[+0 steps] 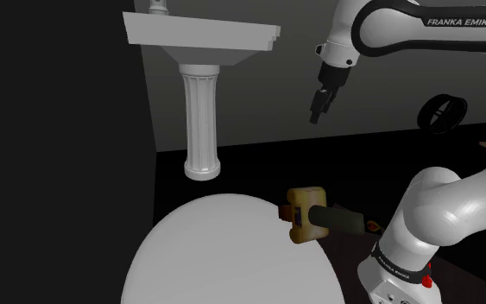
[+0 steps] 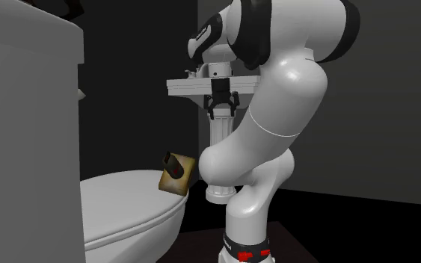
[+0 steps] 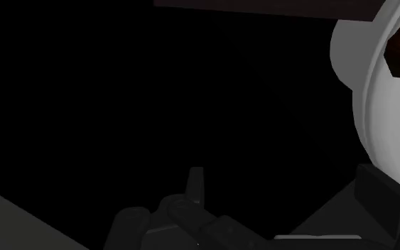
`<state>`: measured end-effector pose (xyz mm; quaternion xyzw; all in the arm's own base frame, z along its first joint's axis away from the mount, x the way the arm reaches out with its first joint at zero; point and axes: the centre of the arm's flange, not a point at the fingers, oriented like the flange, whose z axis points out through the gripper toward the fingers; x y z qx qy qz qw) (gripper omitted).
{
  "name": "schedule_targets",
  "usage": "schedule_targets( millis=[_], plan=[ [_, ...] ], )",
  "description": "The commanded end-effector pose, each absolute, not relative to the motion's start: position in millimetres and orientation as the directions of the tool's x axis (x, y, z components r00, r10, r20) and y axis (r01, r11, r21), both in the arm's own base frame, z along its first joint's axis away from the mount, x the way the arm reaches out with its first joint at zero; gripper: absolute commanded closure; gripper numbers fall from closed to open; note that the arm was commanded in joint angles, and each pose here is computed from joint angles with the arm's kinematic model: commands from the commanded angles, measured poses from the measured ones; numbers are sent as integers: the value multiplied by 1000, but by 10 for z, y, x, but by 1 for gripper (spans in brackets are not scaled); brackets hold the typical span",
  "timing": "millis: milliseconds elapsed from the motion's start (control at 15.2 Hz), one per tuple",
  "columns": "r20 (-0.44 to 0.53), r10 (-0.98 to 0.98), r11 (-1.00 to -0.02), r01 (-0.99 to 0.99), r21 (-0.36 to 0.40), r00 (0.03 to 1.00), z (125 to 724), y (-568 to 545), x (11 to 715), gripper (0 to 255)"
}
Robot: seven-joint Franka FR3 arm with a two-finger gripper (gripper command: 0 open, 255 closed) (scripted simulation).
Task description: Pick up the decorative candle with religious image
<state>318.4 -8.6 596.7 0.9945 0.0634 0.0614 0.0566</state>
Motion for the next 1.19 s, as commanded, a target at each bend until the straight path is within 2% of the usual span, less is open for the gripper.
schedule_targets(
  millis=[0, 528, 1122],
  plan=[
    [115, 133, -986, 119, 120, 984, 5967, -86, 3184, 0],
    [-80, -18, -999, -14, 45, 997, 5353, 458, 2955, 0],
    [-304, -169, -984, -179, -6, 937, 4766, 1159, 2666, 0]
  ],
)
